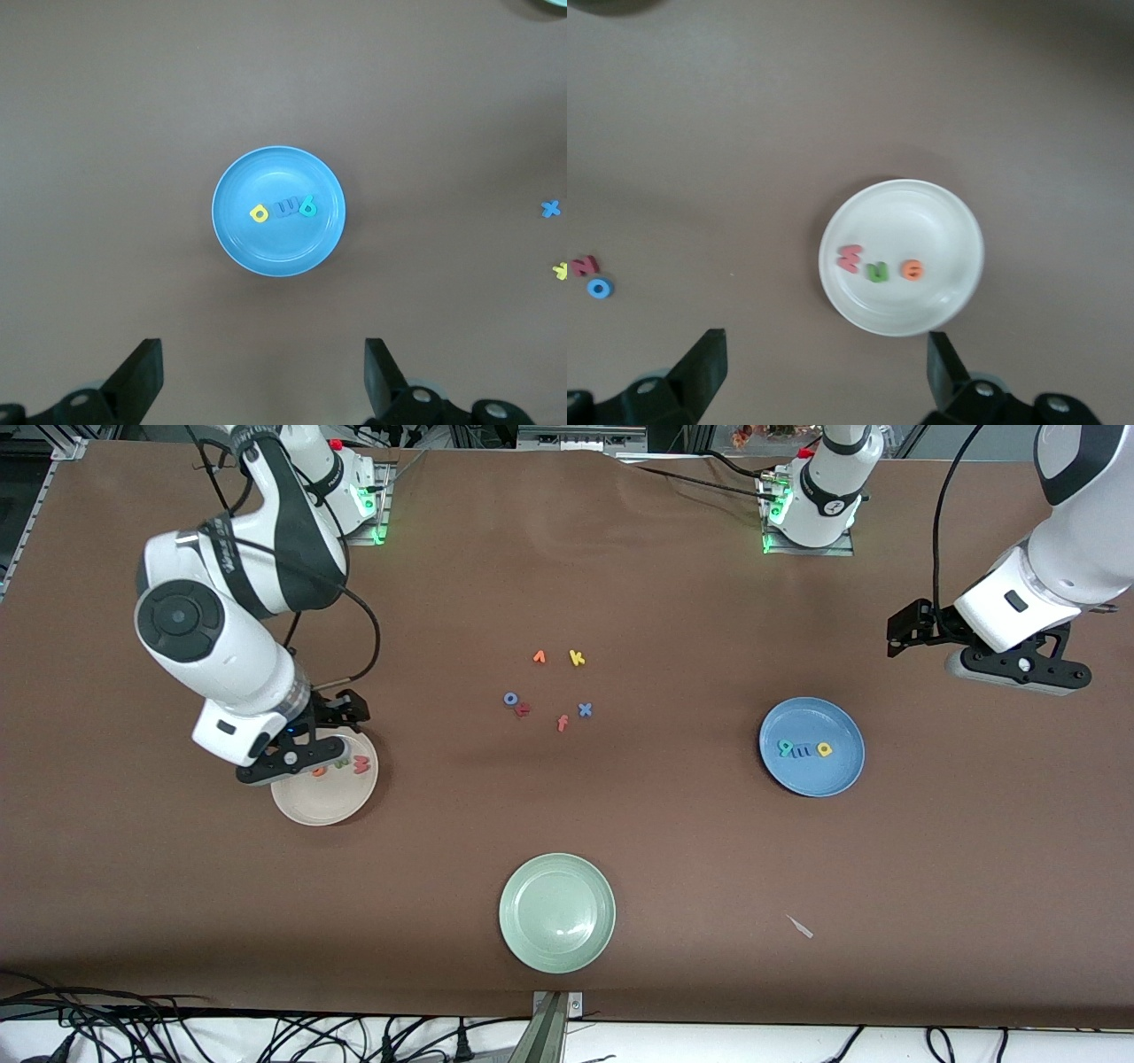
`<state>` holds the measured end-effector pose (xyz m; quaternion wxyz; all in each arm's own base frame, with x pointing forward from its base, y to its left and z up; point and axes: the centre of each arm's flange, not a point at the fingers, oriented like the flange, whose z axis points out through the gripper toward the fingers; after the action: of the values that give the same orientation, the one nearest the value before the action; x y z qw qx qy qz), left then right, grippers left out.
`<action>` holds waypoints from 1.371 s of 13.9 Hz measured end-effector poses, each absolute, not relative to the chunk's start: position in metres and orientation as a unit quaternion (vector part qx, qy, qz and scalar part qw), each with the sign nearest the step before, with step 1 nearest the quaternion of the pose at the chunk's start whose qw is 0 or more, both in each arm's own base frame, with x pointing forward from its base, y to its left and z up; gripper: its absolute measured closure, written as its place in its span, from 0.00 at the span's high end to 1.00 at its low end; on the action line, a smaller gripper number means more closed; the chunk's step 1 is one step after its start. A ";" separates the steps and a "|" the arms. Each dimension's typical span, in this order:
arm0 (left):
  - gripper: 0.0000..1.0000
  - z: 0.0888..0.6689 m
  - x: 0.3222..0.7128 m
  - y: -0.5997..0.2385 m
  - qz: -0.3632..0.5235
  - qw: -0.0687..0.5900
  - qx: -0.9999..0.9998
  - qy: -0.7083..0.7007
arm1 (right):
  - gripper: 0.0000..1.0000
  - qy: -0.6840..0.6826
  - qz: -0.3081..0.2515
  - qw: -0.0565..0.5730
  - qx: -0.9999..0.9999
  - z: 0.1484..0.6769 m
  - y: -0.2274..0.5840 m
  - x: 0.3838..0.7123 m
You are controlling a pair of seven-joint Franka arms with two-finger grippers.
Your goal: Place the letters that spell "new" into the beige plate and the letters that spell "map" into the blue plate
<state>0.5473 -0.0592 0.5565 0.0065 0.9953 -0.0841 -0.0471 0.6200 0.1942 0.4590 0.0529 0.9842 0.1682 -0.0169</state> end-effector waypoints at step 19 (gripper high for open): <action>1.00 0.539 0.594 -0.053 -0.033 0.011 0.997 -0.076 | 1.00 0.091 0.013 0.001 0.996 0.626 0.139 0.519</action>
<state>0.5936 -0.0529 0.5387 0.0105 0.9965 -0.0759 -0.0326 0.5185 0.1390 0.6260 0.0012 0.9958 0.0906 0.0127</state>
